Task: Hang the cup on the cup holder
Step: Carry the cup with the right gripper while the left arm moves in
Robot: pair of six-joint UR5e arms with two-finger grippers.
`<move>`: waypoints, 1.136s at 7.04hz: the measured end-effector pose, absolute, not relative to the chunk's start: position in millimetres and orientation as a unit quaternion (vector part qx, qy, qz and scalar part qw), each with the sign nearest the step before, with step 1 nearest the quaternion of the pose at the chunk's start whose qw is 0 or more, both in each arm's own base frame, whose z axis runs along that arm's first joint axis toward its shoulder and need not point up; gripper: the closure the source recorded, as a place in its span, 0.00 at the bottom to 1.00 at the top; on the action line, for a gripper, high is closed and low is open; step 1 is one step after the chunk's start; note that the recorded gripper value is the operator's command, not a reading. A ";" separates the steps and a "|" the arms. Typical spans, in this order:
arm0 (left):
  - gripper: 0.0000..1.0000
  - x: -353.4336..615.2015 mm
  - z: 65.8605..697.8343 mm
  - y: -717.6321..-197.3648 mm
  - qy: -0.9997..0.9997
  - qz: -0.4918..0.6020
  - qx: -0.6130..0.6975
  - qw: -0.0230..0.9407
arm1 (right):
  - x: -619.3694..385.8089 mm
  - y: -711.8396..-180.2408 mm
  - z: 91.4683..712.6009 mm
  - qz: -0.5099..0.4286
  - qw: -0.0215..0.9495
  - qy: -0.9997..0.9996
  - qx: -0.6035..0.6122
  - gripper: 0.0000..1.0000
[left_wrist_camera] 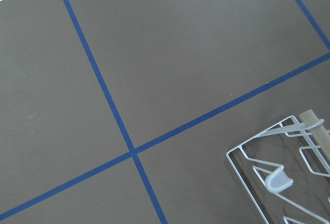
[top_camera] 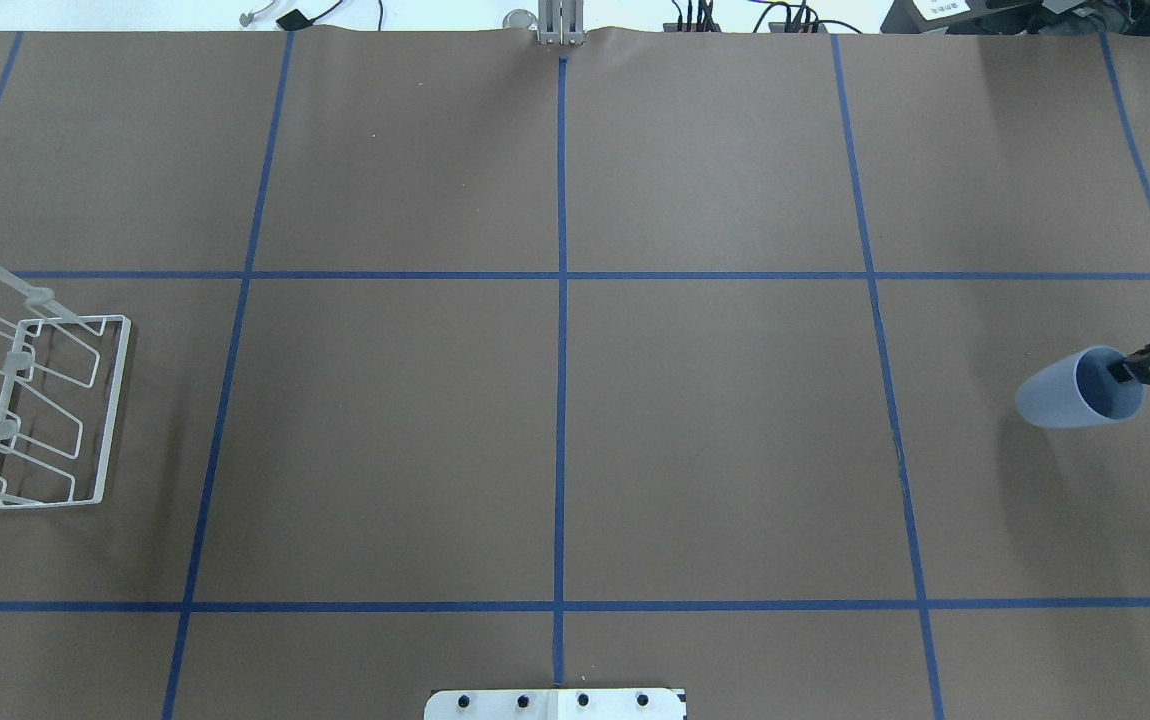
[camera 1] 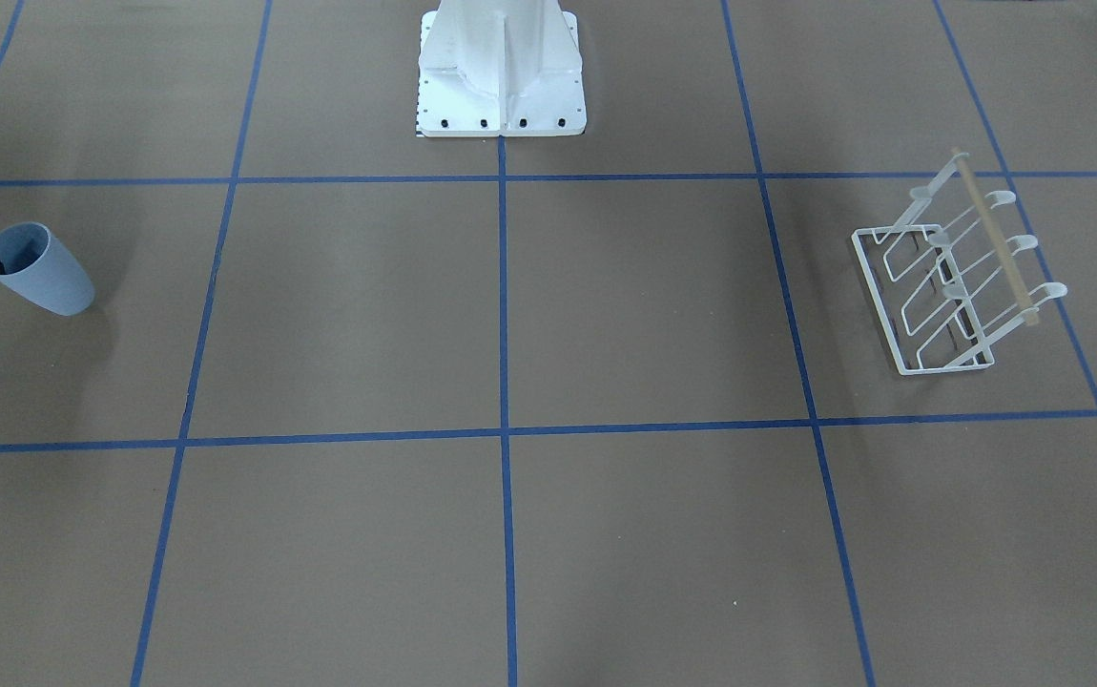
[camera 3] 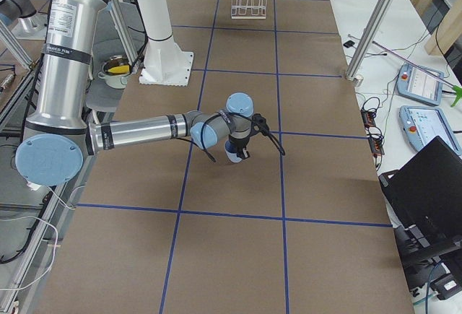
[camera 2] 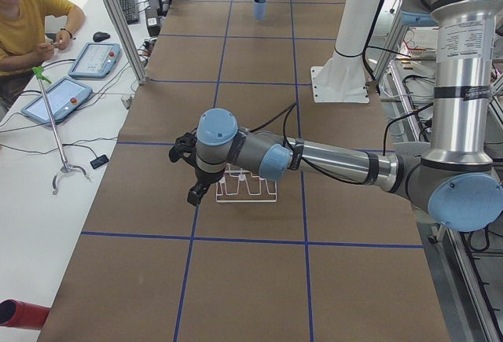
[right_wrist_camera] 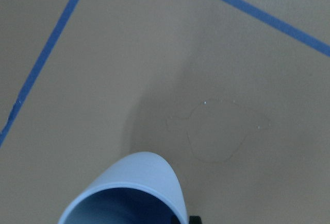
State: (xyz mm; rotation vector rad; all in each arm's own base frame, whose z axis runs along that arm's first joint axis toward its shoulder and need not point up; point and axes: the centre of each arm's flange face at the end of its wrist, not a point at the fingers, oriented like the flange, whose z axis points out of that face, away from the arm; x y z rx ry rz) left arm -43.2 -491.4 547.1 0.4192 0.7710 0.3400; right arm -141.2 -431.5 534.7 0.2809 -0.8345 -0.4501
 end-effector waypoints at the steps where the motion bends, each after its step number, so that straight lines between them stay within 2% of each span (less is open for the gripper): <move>1: 0.01 -43.0 537.1 -495.2 0.370 0.167 0.211 0.889 | -139.7 -452.2 510.4 -0.204 0.877 -0.406 0.158 1.00; 3: 0.01 -41.5 501.1 -514.0 0.369 0.168 0.238 0.883 | -143.5 -487.3 457.3 -0.149 0.872 -0.429 0.180 1.00; 5: 0.01 -36.8 459.6 -526.6 0.404 0.113 0.263 0.869 | -151.7 -507.4 402.2 -0.100 0.854 -0.468 0.204 1.00; 8: 0.02 0.9 397.0 -518.4 0.524 0.053 0.270 0.806 | -153.0 -497.3 338.1 -0.027 0.779 -0.578 0.241 1.00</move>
